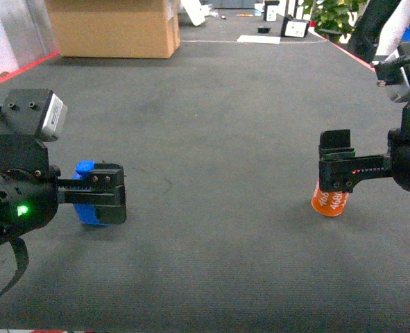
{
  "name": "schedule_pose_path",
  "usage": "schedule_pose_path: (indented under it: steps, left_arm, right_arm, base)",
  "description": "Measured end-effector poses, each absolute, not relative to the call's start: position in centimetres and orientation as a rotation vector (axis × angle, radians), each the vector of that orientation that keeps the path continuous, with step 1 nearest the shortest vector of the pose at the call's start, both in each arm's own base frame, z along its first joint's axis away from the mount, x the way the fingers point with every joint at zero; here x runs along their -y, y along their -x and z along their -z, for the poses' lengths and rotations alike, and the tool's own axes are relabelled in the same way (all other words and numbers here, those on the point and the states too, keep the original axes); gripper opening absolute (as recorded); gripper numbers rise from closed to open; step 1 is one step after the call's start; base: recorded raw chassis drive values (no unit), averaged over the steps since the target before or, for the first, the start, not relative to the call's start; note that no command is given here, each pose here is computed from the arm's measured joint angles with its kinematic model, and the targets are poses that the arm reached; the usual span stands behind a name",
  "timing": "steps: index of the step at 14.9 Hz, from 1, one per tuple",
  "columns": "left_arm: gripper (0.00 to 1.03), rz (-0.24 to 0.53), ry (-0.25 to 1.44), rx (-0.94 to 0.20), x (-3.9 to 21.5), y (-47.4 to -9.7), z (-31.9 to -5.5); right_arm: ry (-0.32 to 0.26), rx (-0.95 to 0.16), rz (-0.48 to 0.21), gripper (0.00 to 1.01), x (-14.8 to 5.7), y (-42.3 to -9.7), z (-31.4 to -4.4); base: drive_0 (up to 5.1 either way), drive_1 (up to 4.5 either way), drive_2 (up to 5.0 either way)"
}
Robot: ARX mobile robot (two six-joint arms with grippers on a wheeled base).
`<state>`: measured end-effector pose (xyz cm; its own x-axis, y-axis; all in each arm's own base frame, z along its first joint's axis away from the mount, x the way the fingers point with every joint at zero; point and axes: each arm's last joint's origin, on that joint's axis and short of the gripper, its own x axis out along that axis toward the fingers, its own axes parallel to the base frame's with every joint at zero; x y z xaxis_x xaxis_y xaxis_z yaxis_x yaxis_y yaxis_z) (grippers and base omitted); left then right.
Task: Sort blue parts and orange caps into right shelf containers
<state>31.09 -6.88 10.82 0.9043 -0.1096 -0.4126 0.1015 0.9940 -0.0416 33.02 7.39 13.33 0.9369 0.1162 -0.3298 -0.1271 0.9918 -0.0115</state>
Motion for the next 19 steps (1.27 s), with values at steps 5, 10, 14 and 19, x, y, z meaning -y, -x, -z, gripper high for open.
schedule_pose_path:
  steps: [5, 10, 14, 19]
  left_arm:
    - [0.98, 0.108, 0.018, -0.440, 7.0, -32.2, -9.9]
    - [0.98, 0.100, 0.018, -0.449, 6.9, -32.8, -9.2]
    - [0.98, 0.077, 0.001, -0.458, 6.9, -34.0, -7.4]
    - [0.65, 0.049, -0.013, -0.468, 6.6, -34.1, -7.2]
  right_arm:
    - [0.022, -0.350, -0.111, 0.98, -7.3, -34.4, -12.3]
    - [0.023, -0.369, -0.111, 0.98, -7.4, -35.1, -11.4]
    - [0.005, -0.446, -0.091, 0.98, -7.3, -36.9, -8.3]
    - [0.007, -0.452, -0.081, 0.55, -7.4, -37.4, -8.2]
  base:
    - [0.0, 0.00, 0.0]
    - [0.0, 0.00, 0.0]
    - [0.0, 0.00, 0.0]
    - [0.0, 0.00, 0.0]
